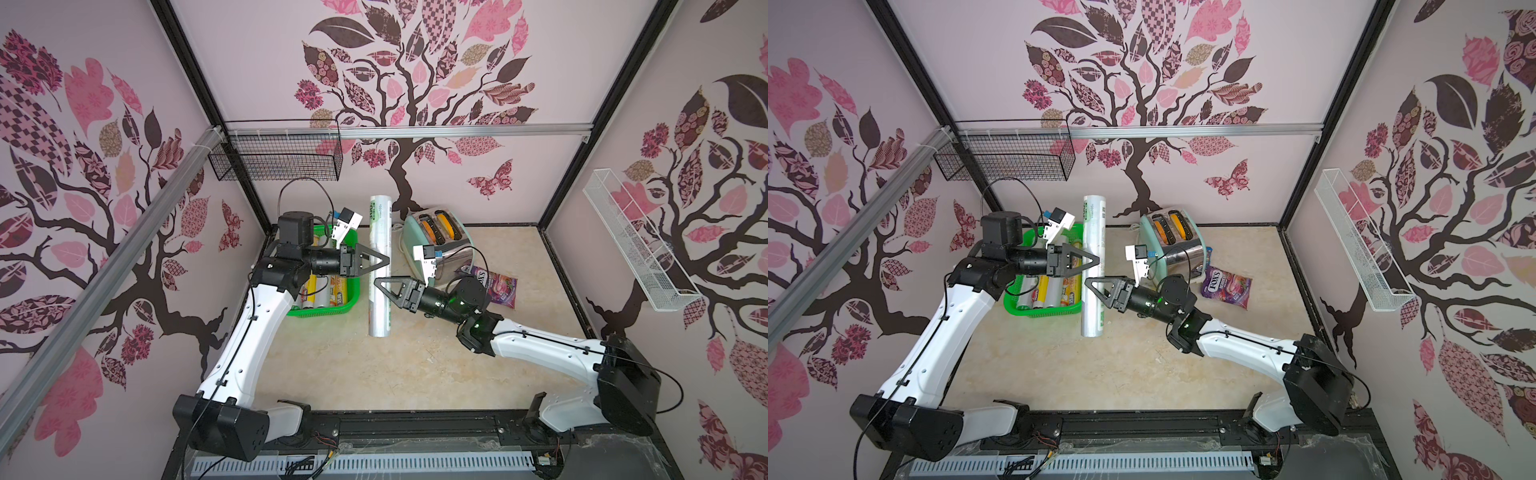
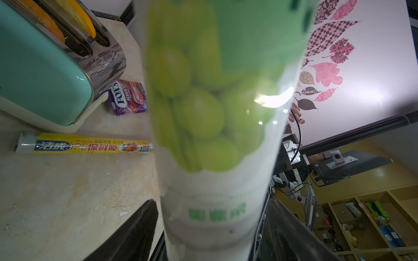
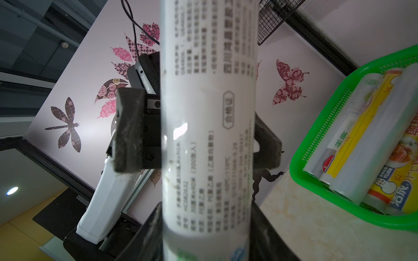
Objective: Put the plastic wrap into the basket
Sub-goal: Pick up the plastic wrap from the center of the board.
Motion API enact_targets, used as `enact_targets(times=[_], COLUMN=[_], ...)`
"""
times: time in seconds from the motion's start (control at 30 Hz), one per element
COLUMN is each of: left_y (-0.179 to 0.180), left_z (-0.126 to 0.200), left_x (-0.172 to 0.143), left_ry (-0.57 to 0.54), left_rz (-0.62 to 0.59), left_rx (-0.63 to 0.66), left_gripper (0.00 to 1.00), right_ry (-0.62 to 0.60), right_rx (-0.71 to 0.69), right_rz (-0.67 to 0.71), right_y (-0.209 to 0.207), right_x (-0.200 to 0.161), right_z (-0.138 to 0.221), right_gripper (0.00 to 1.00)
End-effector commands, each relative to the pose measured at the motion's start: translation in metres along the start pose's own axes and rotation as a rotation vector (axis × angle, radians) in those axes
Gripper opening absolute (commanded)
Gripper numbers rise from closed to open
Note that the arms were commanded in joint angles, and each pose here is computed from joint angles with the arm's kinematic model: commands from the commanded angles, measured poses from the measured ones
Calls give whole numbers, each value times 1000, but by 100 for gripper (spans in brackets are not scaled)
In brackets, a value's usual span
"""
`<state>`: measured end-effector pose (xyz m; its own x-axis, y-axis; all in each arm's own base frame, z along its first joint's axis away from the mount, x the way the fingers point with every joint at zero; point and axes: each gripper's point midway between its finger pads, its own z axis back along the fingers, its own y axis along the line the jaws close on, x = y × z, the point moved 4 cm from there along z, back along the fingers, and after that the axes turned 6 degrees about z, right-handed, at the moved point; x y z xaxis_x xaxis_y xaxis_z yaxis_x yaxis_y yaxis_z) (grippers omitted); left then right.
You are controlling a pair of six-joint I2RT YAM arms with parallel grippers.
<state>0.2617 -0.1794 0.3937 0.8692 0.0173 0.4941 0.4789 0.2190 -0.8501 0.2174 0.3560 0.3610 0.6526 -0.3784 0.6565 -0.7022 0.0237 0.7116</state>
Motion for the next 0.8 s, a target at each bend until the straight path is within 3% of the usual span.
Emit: enact_targets(times=[0.0,0.13,0.37,0.53,0.77], left_y=[-2,-1,2,11,39], left_z=[-1,-1,-2,4,11], left_x=[0,0,1,8,21], left_ry=[2,-1,2,-39,-90], left_rz=[-13,-6,-5,-22,-23], left_rx=[-14,-11,-2,110,306], left_gripper=[70,59,48,39,38], right_ry=[-113,-106,-91,-58,44], right_rx=[172,169,164,123,-14], right_rz=[59,48,20,-1,24], right_y=[50,44,35,22,5], right_x=[35,32,28,20,6], right_z=[-4,-8,-19,-22,-14], right_gripper=[38,38,41,61,87])
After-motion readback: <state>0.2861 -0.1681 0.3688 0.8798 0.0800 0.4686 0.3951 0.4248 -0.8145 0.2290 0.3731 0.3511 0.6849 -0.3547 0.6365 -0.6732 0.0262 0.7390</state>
